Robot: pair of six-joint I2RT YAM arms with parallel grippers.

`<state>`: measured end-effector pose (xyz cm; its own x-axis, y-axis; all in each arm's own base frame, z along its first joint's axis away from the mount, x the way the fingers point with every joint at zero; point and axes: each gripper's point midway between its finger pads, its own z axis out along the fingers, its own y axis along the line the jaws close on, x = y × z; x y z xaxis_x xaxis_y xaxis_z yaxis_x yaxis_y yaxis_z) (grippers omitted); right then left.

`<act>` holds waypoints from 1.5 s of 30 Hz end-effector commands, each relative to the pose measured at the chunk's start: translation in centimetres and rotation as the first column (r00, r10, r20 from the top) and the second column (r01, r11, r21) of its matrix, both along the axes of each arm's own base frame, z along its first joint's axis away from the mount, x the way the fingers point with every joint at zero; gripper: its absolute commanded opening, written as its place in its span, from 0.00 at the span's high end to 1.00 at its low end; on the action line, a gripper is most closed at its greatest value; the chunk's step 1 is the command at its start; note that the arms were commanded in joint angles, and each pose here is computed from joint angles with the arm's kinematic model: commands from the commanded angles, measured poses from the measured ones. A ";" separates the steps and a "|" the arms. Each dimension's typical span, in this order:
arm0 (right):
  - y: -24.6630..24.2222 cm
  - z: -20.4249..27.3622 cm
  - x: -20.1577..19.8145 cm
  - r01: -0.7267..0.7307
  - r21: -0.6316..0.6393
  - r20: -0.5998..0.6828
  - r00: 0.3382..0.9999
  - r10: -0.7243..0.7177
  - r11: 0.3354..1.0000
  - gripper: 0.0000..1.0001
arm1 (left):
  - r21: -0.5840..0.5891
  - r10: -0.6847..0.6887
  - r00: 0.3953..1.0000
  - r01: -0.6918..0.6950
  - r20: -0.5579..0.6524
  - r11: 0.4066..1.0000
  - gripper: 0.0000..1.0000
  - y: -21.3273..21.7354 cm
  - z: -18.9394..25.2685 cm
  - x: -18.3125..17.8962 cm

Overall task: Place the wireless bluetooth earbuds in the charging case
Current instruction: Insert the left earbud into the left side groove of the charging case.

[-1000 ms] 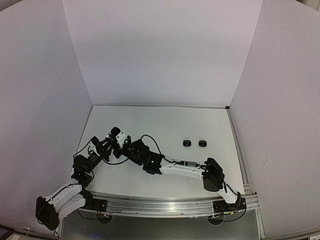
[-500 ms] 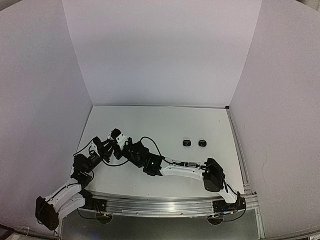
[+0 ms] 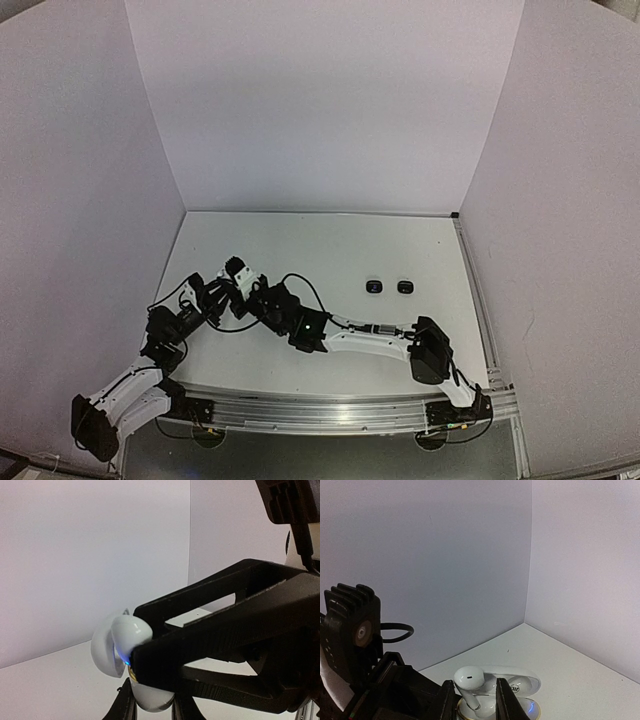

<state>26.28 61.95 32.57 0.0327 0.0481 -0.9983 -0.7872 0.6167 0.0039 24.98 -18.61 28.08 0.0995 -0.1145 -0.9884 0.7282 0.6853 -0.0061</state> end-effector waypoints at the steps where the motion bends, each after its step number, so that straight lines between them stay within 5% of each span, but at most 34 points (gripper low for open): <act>1: -1.6 2.5 0.1 0.032 0.026 0.003 0.999 -0.032 0.999 0.76 | -0.026 -0.041 0.992 0.044 0.117 0.999 1.00 -0.3 4.1 -1.2; 45: -2.2 2.6 0.2 0.051 0.028 -0.013 0.999 -0.051 0.998 0.73 | 0.040 -0.083 0.992 0.079 0.093 0.996 1.00 -0.9 3.2 -1.5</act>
<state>26.22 61.42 32.07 0.0093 0.0341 -0.9994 -0.7793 0.6265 0.0142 24.43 -19.32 27.49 0.0776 -0.0575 -0.9953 0.7615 0.6478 0.0220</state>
